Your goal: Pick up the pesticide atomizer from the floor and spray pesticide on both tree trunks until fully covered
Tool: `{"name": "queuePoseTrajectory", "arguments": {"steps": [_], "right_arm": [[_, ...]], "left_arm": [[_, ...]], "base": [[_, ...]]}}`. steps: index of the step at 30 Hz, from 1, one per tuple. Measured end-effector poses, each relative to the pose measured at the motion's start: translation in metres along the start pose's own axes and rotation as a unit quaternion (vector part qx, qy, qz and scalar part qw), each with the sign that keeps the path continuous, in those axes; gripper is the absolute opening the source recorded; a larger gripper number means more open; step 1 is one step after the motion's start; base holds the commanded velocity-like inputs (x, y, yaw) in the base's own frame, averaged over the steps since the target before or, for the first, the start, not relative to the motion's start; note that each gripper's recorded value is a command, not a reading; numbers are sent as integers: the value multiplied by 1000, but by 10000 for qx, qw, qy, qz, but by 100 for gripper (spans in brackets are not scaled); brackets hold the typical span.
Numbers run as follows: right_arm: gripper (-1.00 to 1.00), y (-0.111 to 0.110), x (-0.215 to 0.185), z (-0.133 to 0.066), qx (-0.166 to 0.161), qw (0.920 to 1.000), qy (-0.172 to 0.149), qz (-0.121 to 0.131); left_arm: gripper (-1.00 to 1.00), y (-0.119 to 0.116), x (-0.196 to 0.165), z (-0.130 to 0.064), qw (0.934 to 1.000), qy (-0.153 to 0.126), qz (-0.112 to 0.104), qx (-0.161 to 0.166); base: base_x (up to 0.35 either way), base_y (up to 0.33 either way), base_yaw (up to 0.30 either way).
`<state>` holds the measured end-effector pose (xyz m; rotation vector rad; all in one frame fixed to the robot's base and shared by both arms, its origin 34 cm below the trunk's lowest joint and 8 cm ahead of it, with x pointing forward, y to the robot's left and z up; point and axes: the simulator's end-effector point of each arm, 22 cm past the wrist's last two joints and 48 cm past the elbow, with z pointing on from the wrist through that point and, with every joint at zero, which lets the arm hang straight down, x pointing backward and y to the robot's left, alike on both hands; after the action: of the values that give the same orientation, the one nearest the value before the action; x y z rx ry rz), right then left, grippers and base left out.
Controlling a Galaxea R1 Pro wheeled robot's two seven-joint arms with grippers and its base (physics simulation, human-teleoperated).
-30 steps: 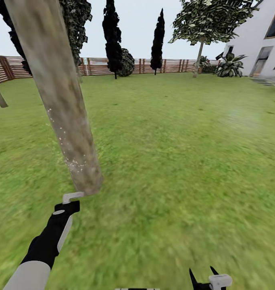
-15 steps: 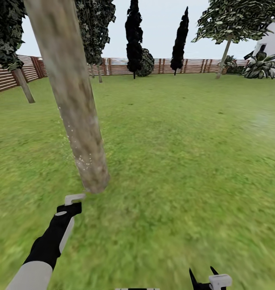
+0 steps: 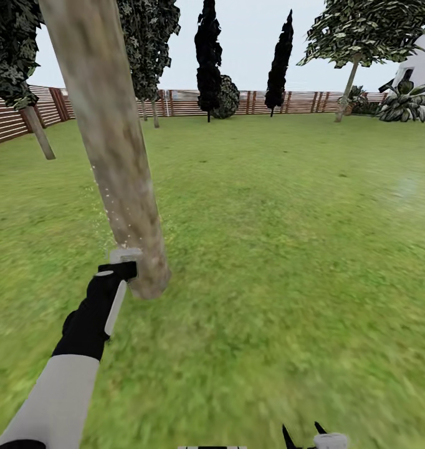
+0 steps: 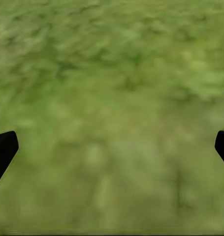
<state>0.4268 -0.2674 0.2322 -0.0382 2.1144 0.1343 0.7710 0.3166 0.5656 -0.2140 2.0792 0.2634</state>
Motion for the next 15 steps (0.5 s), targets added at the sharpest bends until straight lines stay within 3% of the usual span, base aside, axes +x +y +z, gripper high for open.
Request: {"name": "queuePoseTrajectory", "arguments": {"steps": [2, 3, 7, 9, 12, 15], "right_arm": [[100, 5, 3, -1, -29, 10000, 35, 71], [100, 5, 4, -1, -28, 10000, 37, 76], [100, 6, 4, -1, -31, 10000, 41, 84], [100, 5, 4, -1, -31, 10000, 42, 82], [100, 6, 4, -2, -33, 10000, 43, 83], [100, 6, 4, -1, -32, 10000, 41, 84]], "left_arm": [[-100, 17, -12, 2, 9998, 28, 16, -179], [-100, 14, -13, 2, 9999, 40, -12, -143], [-100, -25, -25, -11, 9998, 39, -132, 155], [-100, -14, -35, -11, 9999, -21, -118, 56], [-100, 26, -46, -15, 9997, 98, -79, -209], [-100, 22, -51, -21, 9998, 88, -107, -147]], "base": [[0, 0, 0], [0, 0, 0], [0, 0, 0], [0, 0, 0], [0, 0, 0], [0, 0, 0]]}}
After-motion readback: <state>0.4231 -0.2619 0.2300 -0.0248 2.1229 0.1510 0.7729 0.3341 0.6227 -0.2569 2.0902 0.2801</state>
